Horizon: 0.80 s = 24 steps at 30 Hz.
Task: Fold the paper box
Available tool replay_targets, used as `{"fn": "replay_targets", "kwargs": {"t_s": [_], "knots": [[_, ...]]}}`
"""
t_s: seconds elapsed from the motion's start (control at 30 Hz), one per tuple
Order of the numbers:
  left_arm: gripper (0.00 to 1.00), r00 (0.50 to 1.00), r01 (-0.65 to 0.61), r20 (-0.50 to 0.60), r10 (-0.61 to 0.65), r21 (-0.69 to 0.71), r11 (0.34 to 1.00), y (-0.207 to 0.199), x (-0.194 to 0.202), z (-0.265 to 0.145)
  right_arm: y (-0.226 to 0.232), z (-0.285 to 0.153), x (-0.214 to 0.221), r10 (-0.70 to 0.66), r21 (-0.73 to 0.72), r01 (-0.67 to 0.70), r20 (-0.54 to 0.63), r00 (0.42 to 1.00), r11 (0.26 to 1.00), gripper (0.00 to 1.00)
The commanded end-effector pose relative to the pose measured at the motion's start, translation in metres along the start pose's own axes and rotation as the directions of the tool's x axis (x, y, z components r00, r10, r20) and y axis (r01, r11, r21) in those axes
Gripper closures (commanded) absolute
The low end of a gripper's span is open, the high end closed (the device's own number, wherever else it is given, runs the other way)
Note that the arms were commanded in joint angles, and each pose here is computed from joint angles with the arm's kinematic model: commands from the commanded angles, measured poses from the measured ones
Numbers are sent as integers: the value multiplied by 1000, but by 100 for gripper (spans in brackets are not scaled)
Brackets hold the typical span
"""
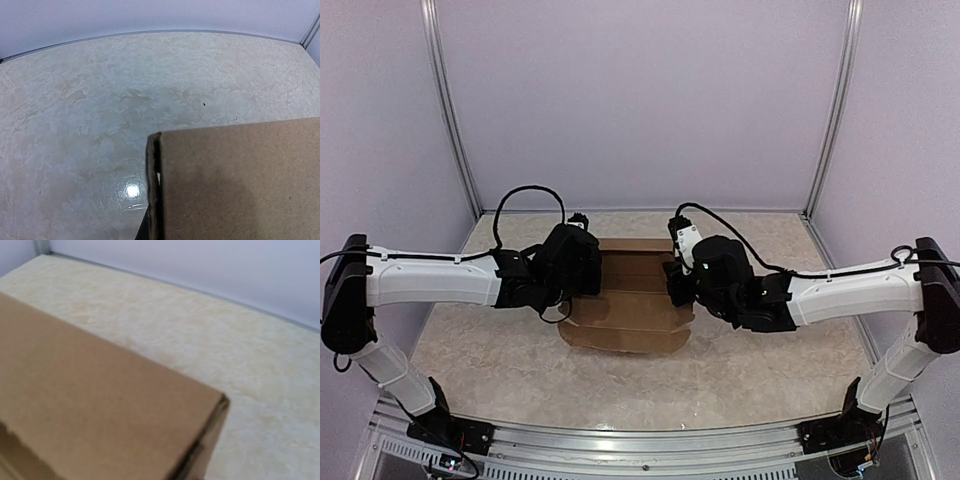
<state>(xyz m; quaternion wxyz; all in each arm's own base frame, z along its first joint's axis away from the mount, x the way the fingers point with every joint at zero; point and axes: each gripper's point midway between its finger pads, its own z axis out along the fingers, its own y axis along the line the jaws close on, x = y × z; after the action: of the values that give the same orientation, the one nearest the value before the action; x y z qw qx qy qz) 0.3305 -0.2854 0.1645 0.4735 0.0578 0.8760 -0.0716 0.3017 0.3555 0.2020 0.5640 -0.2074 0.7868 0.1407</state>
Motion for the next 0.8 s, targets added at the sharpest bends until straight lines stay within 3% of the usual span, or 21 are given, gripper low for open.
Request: {"fn": "replay_targets", "kwargs": {"t_s": [0.0,0.6,0.67,0.77], "knots": [[100,999,36,15,-37,53,998,-18,-11,-4,12,2,-14,3,53,-6,60,998,999,75],[100,999,44,21,-46,62,997,-18,-14,-9,19,26,-11,16,138,-30,103,995,990,78],[100,999,46,23,-48,63,997,-18,-15,-10,21,29,-11,16,138,-31,109,994,990,80],[100,998,54,25,-55,63,997,-18,-16,-11,24,32,-13,19,132,-34,118,993,991,97]]}}
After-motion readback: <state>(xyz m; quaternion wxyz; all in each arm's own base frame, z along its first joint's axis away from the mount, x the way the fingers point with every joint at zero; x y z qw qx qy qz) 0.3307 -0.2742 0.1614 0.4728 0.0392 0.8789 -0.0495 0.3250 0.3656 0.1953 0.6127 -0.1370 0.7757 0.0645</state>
